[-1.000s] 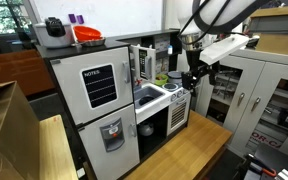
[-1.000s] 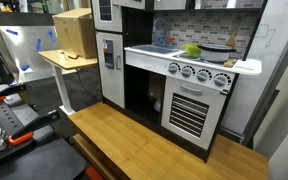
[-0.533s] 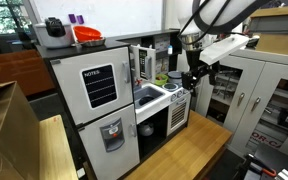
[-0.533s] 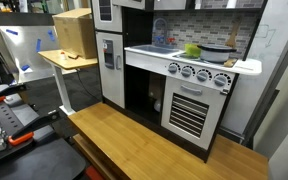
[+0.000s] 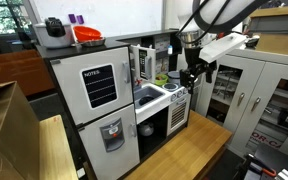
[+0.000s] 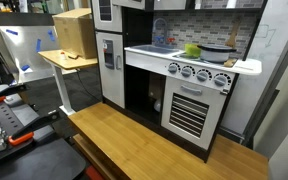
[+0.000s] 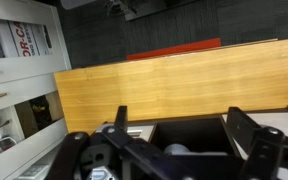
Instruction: Close the microwave door
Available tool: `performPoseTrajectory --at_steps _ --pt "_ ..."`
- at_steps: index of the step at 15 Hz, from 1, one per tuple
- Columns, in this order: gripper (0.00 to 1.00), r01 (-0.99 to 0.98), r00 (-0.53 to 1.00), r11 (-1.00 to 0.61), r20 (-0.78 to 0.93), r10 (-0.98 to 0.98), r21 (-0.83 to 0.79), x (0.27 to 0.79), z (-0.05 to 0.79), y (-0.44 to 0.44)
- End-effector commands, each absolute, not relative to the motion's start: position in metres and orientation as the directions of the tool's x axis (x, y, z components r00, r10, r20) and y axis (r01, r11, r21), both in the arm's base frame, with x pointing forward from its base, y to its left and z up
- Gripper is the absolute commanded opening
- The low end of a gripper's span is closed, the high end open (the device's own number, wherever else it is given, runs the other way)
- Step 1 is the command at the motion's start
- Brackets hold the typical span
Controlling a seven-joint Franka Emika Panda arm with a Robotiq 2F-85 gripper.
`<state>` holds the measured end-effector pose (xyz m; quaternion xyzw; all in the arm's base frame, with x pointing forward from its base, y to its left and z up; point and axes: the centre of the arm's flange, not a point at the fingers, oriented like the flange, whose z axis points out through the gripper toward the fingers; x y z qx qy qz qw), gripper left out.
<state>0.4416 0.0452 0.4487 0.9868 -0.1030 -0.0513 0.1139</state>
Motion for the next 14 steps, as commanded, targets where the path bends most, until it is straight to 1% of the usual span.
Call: performPoseTrajectory --at_steps 1,8,14 --pt "1.00 -0.108 0.994 -0.967 -0.002 -0.111 0.231 0.458 0.471 0.042" --pt "1.00 0.036 0.983 -0.982 0.168 0.068 0.185 0.496 0.529 0.067" --pt "1.00 0.066 0.946 -0.985 0.303 0.112 0.157 0.528 0.566 0.098"
